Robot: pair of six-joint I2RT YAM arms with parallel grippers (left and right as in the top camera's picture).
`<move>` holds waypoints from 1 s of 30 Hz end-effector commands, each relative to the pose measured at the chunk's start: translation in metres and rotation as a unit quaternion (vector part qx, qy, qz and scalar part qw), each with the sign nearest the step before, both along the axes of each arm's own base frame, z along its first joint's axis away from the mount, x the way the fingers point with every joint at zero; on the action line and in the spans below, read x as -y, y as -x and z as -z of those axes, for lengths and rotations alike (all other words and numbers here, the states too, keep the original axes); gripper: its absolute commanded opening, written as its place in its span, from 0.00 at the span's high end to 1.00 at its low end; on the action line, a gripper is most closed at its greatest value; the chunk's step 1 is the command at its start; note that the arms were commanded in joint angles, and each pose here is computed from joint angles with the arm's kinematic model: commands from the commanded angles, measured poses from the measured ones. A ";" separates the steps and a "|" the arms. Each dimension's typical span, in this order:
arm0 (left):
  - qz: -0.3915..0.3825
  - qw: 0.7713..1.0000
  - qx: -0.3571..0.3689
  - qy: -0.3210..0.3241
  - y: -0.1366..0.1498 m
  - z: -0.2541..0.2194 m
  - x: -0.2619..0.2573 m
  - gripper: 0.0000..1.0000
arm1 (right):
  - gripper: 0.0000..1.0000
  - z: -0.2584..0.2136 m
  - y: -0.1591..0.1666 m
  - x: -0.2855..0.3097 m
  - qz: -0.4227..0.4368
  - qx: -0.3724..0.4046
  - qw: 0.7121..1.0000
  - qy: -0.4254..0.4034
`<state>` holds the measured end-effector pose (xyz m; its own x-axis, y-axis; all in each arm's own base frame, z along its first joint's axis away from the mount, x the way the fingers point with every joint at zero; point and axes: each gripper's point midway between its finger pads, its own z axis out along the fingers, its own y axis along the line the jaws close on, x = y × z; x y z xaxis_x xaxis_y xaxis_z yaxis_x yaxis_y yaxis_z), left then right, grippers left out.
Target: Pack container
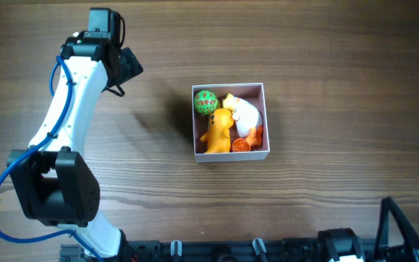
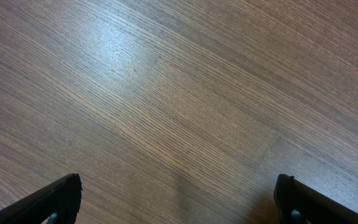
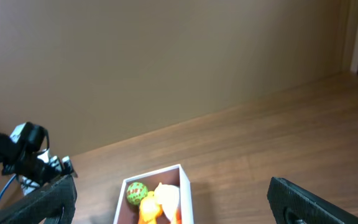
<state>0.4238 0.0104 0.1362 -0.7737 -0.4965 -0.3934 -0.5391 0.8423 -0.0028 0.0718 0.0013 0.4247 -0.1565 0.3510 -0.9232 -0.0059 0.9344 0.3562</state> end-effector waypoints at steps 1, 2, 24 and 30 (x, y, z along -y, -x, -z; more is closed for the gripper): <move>-0.001 1.000 0.016 0.002 -0.001 -0.013 -0.002 0.00 | 0.00 0.019 -0.003 -0.006 -0.018 -0.015 1.000 0.001; -0.001 1.000 0.016 0.002 -0.001 -0.013 -0.002 0.00 | 0.00 0.026 -0.008 -0.006 -0.017 -0.018 1.000 0.003; -0.001 1.000 0.016 0.002 -0.001 -0.013 -0.002 0.00 | 0.00 0.150 -0.142 -0.021 -0.034 0.141 0.978 0.152; -0.001 1.000 0.016 0.002 -0.001 -0.013 -0.002 0.00 | 0.00 0.181 -0.155 -0.021 -0.037 0.129 0.972 0.194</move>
